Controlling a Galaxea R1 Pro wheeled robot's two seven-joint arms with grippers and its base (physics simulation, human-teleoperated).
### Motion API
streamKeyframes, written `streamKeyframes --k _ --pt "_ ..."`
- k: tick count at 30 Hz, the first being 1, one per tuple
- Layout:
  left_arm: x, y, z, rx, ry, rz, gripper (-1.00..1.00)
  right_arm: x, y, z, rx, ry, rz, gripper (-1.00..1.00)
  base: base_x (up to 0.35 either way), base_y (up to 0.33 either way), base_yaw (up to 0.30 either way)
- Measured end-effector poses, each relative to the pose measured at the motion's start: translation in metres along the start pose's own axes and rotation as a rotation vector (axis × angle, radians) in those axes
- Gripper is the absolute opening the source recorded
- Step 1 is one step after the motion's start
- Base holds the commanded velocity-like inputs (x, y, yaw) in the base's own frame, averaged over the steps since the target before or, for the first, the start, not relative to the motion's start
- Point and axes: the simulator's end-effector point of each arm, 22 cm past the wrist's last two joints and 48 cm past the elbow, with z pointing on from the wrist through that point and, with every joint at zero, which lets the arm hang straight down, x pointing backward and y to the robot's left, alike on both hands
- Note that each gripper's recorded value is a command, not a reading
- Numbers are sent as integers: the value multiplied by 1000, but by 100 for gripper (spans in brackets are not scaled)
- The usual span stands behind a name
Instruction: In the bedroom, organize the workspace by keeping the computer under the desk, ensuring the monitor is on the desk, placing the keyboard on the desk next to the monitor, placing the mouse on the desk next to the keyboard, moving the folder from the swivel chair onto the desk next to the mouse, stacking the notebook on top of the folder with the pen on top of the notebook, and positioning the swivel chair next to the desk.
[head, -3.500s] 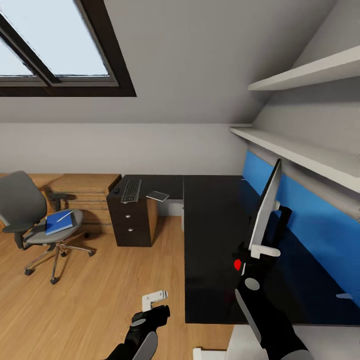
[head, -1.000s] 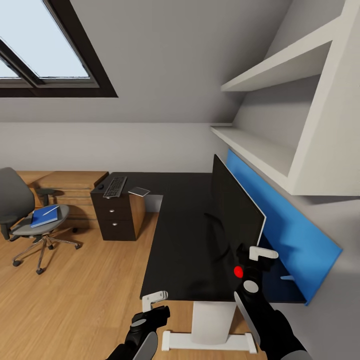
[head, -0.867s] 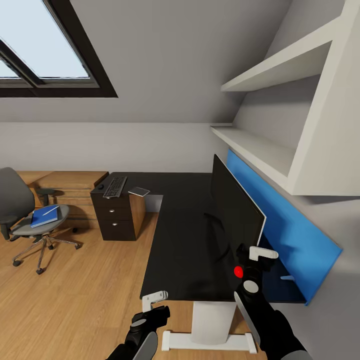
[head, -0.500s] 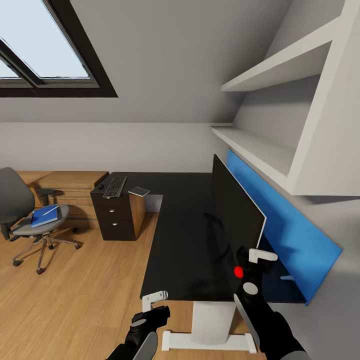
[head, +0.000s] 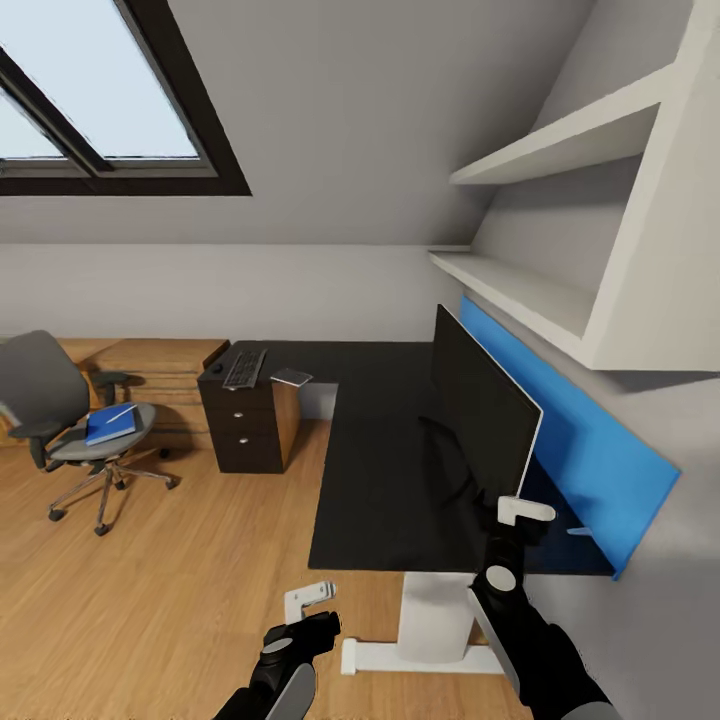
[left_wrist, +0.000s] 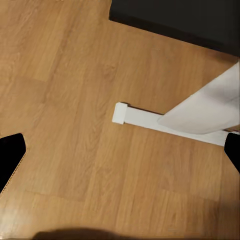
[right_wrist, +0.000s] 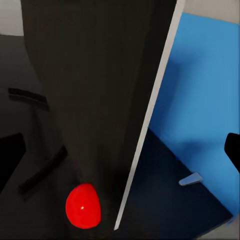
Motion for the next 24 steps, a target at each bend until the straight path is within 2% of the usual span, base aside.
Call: streamKeyframes --k 15,17,24 --pt "-3 -1 0 2 -15 -15 100 5 3 -1 -6 8 -9 100 -3 328 0" --pt "-3 0 0 1 -15 -15 100 4 16 -6 -37 -5 -38 100 0 333 0" --pt "-1 1 1 -2 -12 -13 100 -3 26 -11 -63 -43 -28 100 0 334 1"
